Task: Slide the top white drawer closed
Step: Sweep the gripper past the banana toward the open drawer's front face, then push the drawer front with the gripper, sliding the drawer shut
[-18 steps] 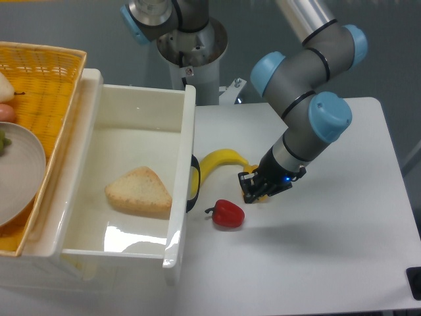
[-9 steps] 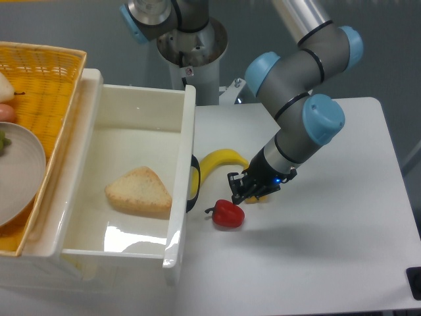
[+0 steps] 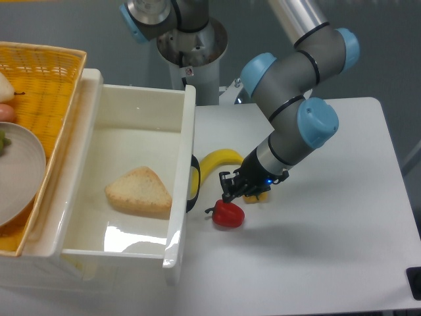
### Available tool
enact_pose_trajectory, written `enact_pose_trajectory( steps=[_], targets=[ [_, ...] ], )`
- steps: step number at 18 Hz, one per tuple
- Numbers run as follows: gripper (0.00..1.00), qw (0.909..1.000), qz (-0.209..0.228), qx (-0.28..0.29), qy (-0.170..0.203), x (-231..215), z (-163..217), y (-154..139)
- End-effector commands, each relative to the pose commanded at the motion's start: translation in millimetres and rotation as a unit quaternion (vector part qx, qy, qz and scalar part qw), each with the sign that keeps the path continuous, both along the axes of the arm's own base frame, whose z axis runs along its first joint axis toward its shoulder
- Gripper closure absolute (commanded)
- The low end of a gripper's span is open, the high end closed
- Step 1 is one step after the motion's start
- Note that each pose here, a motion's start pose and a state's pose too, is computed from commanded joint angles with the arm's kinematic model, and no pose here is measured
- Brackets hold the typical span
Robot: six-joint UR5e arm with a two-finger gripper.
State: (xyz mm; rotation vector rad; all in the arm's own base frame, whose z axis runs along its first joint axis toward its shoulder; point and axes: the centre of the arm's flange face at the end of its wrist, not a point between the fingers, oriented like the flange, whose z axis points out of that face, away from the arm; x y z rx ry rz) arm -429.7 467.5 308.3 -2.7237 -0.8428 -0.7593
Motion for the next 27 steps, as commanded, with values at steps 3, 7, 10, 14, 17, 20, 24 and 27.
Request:
enact_pose_trajectory(
  steps=[3,7,10,14,17,20,24,27],
  targets=[
    [1.0,0.9999,0.001,0.003,-0.012,4,3,0],
    [1.0,0.9998,-0.002,0.008,-0.015,13,14,2],
    [1.0,0.9997,-0.004,0.015,-0.018,21,25,4],
    [1.0,0.9996,-0.009,0.019,-0.019,31,35,7],
    [1.0,0.9995,-0.013,0.019,-0.021,37,35,11],
    [1.0,0.9994,-0.016,0.02,-0.022,39,35,13],
    [1.0,0.9994,-0.019,0.022,-0.019,46,42,15],
    [1.0,0.9993,-0.022,0.021,-0.02,50,43,17]
  ],
)
